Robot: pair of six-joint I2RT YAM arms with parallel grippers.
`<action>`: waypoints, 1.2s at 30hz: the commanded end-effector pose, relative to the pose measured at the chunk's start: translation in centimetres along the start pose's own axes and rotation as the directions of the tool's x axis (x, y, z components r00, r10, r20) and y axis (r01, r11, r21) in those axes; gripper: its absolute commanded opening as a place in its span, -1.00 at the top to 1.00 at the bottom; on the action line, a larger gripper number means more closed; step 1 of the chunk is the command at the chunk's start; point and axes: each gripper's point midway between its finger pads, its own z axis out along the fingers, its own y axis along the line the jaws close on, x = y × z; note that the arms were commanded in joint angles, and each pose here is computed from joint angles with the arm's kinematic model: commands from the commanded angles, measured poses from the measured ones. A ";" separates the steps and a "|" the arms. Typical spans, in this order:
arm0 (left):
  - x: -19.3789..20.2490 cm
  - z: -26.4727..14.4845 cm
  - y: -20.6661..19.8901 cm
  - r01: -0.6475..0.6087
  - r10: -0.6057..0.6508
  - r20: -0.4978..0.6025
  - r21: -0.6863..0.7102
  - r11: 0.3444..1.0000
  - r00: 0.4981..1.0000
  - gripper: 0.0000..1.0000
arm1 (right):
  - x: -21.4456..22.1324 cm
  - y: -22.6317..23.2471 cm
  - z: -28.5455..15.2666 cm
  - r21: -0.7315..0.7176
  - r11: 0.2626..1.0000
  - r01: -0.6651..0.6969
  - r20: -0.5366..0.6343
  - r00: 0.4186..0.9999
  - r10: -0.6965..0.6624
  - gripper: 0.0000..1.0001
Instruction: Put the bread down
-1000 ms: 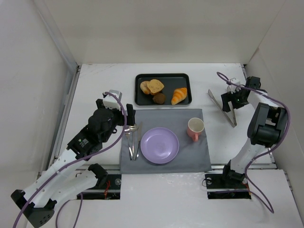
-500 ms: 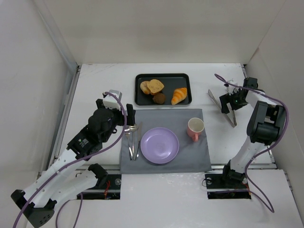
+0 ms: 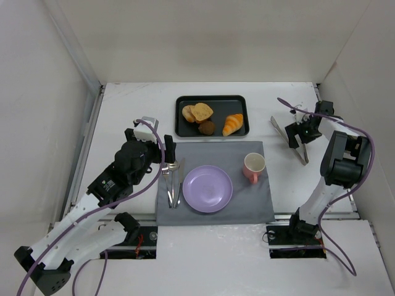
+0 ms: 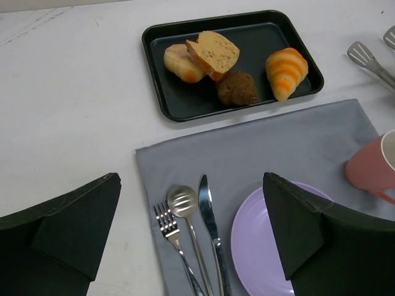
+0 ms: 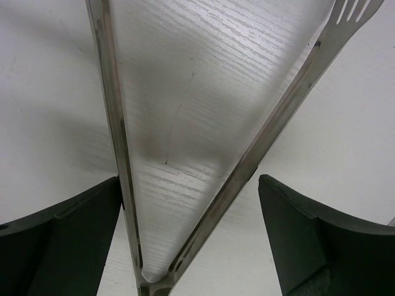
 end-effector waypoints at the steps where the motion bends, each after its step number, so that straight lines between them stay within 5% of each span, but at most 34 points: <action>1: -1.8 -0.3 -0.4 0.017 -0.018 0.051 0.018 1.000 0.999 -1.00 | 0.4 0.4 0.1 -0.012 1.000 0.025 -0.028 0.999 -0.025 -0.90; 23: -2.0 -0.5 -0.2 0.021 -0.022 0.061 0.011 1.000 0.998 -1.00 | 1.6 1.4 0.2 -0.062 0.998 -0.027 -0.091 0.996 0.021 -0.83; 31: -2.0 -0.5 -0.2 0.021 -0.022 0.061 0.011 1.000 0.998 -1.00 | 1.8 1.3 0.3 -0.038 0.997 -0.066 -0.098 0.993 0.062 -0.30; 36: -2.0 -0.5 -0.2 0.021 -0.022 0.061 0.011 1.000 0.998 -1.00 | 1.4 1.4 0.1 -0.043 0.996 -0.073 -0.083 0.994 0.069 -0.13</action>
